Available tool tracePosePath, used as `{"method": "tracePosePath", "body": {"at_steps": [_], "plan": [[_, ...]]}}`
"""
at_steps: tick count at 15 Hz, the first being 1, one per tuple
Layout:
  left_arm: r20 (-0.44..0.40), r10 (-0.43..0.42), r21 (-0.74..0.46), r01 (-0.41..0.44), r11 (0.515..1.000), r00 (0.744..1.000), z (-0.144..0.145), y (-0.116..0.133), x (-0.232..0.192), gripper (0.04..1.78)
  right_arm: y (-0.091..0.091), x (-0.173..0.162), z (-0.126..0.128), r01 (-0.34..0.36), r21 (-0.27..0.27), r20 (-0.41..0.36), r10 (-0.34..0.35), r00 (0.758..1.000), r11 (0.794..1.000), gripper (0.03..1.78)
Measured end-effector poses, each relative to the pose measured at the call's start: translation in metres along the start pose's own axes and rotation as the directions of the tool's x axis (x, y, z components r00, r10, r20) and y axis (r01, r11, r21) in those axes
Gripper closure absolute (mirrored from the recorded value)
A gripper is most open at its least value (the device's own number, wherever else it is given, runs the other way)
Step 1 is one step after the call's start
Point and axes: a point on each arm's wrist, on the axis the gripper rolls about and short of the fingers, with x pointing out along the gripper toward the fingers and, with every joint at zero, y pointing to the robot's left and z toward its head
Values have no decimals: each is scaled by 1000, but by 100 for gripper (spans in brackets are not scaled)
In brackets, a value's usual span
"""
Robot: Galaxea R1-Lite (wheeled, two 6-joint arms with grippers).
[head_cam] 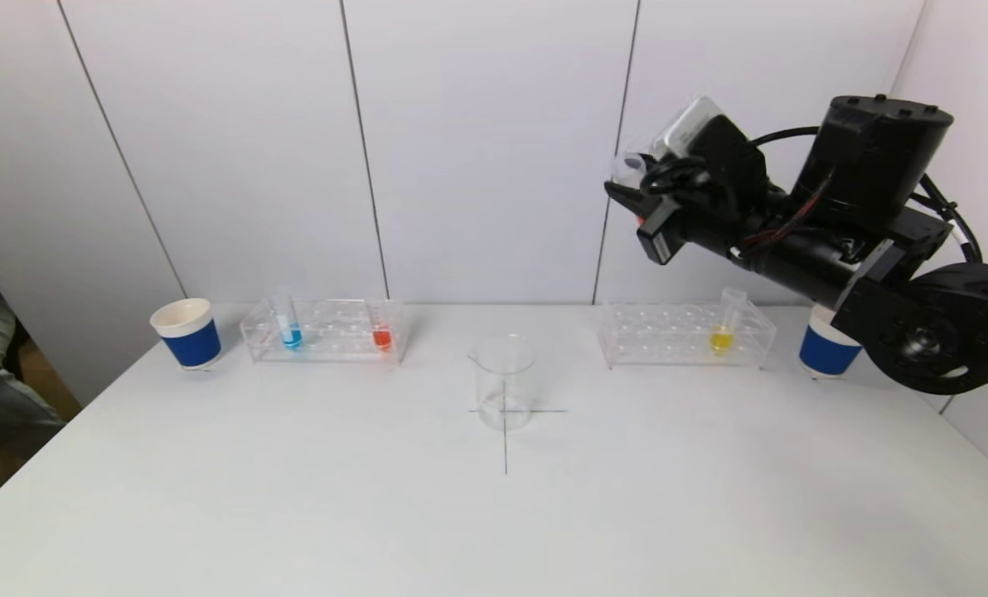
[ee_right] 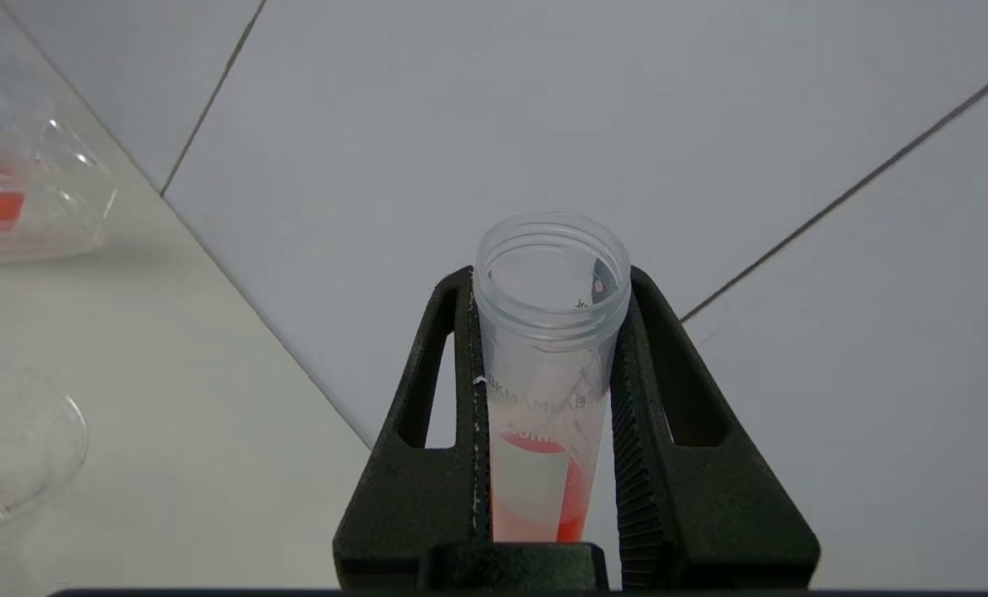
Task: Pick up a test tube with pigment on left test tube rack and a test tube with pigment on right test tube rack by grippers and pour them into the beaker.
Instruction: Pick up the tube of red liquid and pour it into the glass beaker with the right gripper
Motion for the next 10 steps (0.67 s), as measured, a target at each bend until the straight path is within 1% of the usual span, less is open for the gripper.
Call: {"method": "tracePosePath", "body": {"at_steps": [3, 6, 10], "plan": [[0, 0, 0, 0, 1000, 1000, 0, 0, 0, 6, 3, 2, -1, -12, -90, -5, 12, 1000, 996, 134], [0, 0, 0, 0, 1000, 1000, 0, 0, 0, 6, 11, 4, 0, -36, -148, -1, 36, 999, 988, 134], [0, 0, 0, 0, 1000, 1000, 0, 0, 0, 6, 19, 6, 3, -58, -227, 4, 61, 998, 972, 134]]}}
